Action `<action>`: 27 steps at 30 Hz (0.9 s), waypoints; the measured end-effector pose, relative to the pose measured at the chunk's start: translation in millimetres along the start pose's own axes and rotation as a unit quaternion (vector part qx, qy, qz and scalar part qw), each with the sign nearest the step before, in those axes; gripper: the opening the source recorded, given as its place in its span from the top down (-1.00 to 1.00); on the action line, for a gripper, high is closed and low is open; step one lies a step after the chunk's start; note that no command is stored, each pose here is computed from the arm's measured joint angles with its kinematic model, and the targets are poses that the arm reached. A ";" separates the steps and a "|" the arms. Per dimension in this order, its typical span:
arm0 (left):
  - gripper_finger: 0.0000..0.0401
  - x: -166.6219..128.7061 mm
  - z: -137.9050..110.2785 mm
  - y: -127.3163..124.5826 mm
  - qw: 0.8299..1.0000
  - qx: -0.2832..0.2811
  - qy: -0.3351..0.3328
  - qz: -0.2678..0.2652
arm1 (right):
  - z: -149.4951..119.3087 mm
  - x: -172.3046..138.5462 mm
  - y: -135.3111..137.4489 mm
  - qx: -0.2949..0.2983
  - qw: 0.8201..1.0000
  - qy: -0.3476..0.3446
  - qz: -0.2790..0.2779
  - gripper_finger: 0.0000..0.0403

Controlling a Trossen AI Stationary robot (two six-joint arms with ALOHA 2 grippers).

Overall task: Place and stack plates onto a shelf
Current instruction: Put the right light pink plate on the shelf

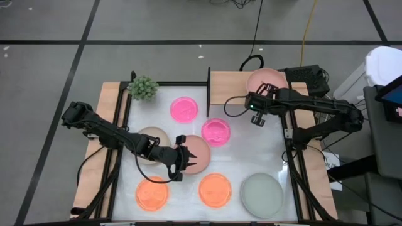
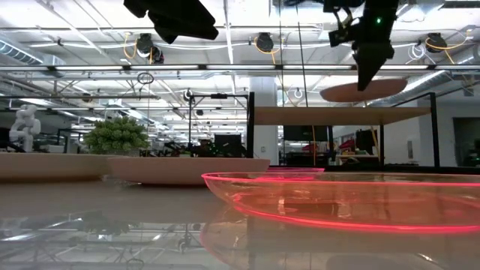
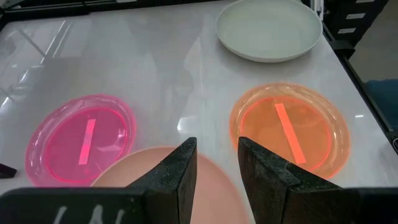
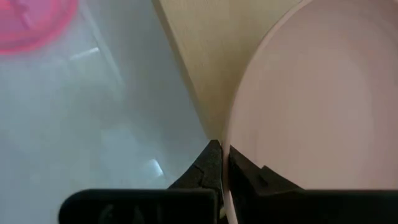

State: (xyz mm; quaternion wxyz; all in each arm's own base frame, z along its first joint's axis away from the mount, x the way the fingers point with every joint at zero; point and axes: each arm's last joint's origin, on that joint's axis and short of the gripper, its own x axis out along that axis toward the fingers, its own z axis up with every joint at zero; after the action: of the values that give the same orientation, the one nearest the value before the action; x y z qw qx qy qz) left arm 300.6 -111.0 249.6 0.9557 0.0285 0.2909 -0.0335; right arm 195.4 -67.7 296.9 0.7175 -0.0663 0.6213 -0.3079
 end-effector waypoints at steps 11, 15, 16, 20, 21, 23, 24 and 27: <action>0.38 0.0 0.0 0.0 1.000 0.007 0.000 0.000 | -0.7 20.4 -17.6 0.025 0.999 0.016 0.025 1.00; 0.38 0.0 0.0 0.1 1.000 0.004 0.000 0.000 | -1.1 23.5 -21.0 0.034 0.999 0.018 0.023 1.00; 0.38 0.0 -0.1 -0.1 1.000 0.003 0.000 0.000 | -1.3 23.7 -21.5 0.034 0.999 0.019 0.023 1.00; 0.38 0.0 -0.1 -0.1 1.000 0.003 0.000 0.000 | -3.0 25.1 -24.1 0.039 0.999 0.028 0.024 1.00; 0.38 0.0 -0.1 -0.1 1.000 0.003 0.000 0.000 | -3.2 25.6 -25.0 0.040 0.999 0.029 0.024 1.00; 0.38 0.0 -0.1 0.0 1.000 0.003 0.000 0.000 | -3.6 26.6 -27.0 0.041 0.998 0.031 0.023 1.00; 0.38 0.0 -0.1 -0.1 1.000 0.003 0.000 0.000 | -3.8 27.0 -27.9 0.042 0.998 0.032 0.022 1.00; 0.38 0.0 -0.1 -0.1 1.000 0.003 0.001 0.000 | -4.1 28.0 -29.6 0.046 0.998 0.033 0.028 0.99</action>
State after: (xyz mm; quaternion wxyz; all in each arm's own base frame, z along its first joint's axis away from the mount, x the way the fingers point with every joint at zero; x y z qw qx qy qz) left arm 300.5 -111.0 249.5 0.9555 0.0314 0.2913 -0.0346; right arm 182.0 -105.0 286.3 0.7069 -0.0060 0.6317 -0.3181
